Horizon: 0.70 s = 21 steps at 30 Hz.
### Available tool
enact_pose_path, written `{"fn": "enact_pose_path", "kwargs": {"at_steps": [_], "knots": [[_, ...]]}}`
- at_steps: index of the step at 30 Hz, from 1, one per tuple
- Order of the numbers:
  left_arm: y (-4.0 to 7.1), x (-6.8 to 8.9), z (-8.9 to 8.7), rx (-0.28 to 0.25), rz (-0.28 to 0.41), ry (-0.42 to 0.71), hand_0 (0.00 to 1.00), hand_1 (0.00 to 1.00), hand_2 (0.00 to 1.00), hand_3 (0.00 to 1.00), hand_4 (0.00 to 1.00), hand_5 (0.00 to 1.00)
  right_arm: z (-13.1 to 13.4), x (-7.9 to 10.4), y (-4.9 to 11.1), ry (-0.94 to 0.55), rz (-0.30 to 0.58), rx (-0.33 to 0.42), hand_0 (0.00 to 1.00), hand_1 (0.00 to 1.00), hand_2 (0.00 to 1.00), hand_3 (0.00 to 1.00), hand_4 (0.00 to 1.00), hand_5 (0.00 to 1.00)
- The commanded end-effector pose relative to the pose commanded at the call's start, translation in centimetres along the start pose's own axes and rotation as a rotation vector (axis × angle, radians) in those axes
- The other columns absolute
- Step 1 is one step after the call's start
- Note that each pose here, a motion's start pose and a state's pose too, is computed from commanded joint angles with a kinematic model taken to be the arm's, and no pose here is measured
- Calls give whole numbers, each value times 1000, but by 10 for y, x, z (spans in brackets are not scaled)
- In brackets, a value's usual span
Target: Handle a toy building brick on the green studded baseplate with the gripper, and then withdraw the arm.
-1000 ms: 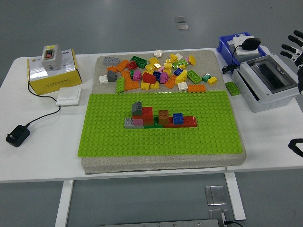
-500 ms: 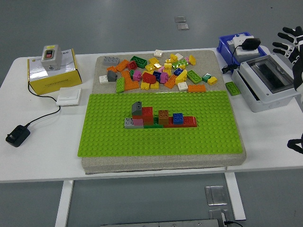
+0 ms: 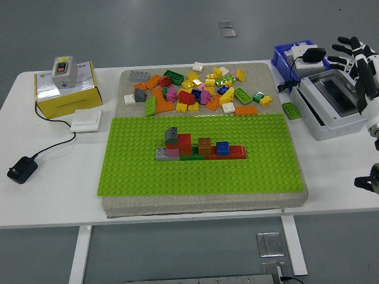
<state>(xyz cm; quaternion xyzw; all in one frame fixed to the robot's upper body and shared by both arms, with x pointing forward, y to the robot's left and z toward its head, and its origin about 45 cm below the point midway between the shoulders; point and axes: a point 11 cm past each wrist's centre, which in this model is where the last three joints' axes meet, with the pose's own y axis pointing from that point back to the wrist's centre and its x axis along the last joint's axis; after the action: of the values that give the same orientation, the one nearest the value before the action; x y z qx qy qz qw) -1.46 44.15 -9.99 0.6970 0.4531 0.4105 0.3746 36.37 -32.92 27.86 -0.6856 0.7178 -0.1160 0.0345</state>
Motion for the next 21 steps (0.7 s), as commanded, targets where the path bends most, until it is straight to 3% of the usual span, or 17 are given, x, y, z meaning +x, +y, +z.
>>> {"fn": "enact_pose_path", "kwargs": {"at_steps": [12, 21], "knots": [[1, 8, -3, 23, 13, 11, 709, 681, 629, 646, 144, 649, 3, 26, 6, -58, 84, -11, 676, 683, 750, 772, 720, 808], [1, 15, -6, 38, 28, 20, 709, 684, 630, 646, 145, 652, -4, 32, 3, -68, 116, 7, 672, 682, 751, 773, 730, 810]]}}
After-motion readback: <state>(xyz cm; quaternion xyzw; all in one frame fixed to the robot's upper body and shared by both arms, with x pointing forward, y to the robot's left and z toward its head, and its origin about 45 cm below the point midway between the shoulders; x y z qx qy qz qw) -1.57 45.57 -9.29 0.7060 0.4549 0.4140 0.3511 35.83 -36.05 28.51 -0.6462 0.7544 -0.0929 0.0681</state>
